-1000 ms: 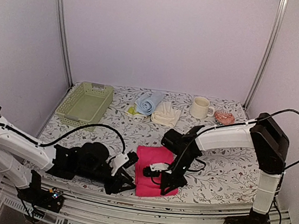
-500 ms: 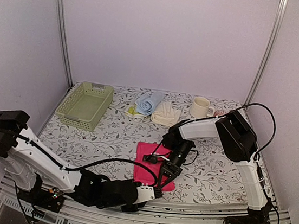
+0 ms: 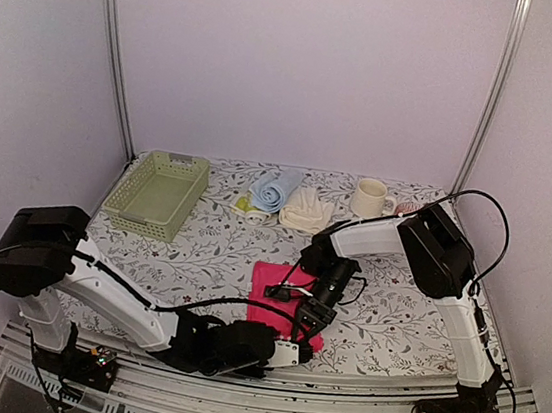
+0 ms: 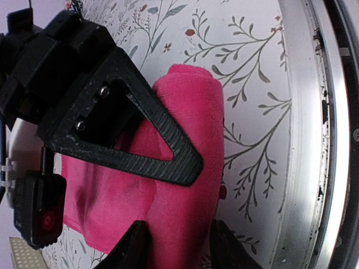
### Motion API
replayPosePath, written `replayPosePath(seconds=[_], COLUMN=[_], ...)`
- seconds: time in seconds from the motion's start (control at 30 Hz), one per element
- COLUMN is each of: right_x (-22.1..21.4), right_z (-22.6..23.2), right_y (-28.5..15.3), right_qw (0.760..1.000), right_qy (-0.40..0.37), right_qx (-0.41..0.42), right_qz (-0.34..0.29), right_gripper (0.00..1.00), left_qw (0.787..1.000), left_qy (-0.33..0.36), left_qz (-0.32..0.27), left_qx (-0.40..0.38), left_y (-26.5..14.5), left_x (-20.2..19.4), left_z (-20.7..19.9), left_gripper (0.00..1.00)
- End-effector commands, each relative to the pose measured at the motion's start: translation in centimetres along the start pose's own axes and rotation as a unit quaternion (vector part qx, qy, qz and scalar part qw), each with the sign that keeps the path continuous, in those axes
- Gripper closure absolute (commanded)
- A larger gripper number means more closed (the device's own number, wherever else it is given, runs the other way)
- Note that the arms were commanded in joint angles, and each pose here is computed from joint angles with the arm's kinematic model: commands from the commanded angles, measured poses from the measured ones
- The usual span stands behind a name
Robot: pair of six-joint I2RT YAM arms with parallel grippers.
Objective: Roll the towels
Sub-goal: Roll the towel at the center of the board.
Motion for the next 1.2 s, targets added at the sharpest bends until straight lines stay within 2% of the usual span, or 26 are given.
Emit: replayPosePath(seconds=[0.0, 0.13, 0.2, 0.27, 0.33, 0.43, 0.5, 0.7, 0.83, 0.93, 1.0, 1.07, 1.17], right_x=[-1.9, -1.7, -1.6, -1.3, -1.5, -2.0, -2.8, -6.9, -9.2, -9.2, -8.9, -8.3, -7.2], right_z=[-2.9, -2.4, -1.5, 0.6, 3.1, 6.3, 8.1, 10.3, 10.3, 10.1, 10.2, 10.2, 10.0], right_y=[1.6, 1.3, 0.4, -1.6, -3.6, -7.7, -9.8, -10.4, -8.9, -6.7, -5.0, -3.4, -1.6], right_qw=[0.997, 0.997, 0.997, 0.996, 0.993, 0.984, 0.974, 0.92, 0.888, 0.869, 0.857, 0.841, 0.821], right_qy=[0.012, 0.006, -0.003, -0.026, -0.05, -0.077, -0.091, -0.151, -0.201, -0.234, -0.257, -0.28, -0.302], right_qx=[-0.047, -0.049, -0.062, -0.086, -0.102, -0.136, -0.16, -0.29, -0.347, -0.393, -0.414, -0.438, -0.465], right_qz=[0.06, 0.057, 0.048, 0.018, -0.014, -0.086, -0.133, -0.218, -0.223, -0.191, -0.169, -0.152, -0.134], right_gripper=[0.95, 0.93, 0.85, 0.71, 0.62, 0.59, 0.59, 0.62, 0.62, 0.62, 0.61, 0.6, 0.59], left_qw=[1.0, 1.0, 0.999, 0.998, 0.996, 0.99, 0.978, 0.924, 0.862, 0.799, 0.772, 0.759, 0.753], left_qy=[0.017, 0.017, 0.012, 0.002, -0.014, -0.055, -0.102, -0.232, -0.311, -0.37, -0.394, -0.406, -0.422], left_qz=[0.003, 0.006, 0.014, 0.019, 0.019, 0.009, -0.005, -0.041, -0.065, -0.065, -0.064, -0.063, -0.047], left_qx=[0.006, -0.021, -0.042, -0.065, -0.09, -0.131, -0.182, -0.301, -0.395, -0.47, -0.494, -0.505, -0.502], left_y=[1.4, 2.2, 2.4, 2.5, 2.3, 1.8, 1.7, 2.6, 3.8, 5.3, 6.0, 6.5, 7.1], left_x=[0.2, 0.4, 0.3, 0.3, 0.5, 0.7, 0.8, 0.3, -0.1, -1.0, -1.3, -1.3, -1.6], left_z=[0.5, 0.0, -0.2, -0.4, -0.3, 0.0, 0.1, 1.7, 3.2, 3.5, 3.8, 4.1, 4.5], left_gripper=[0.63, 0.76, 0.83, 0.88, 0.93, 0.98, 0.98, 0.98, 0.98, 0.98, 0.99, 0.99, 0.99])
Point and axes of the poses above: each gripper's point midway between its finger pads, its own y axis out along the fingers, its own z axis along the line the jaws close on, x = y × z, the point moved 8 cm from there along -y, back along the fingers, and after that the axes turned 14 degrees about y, right-handed, at the moved point
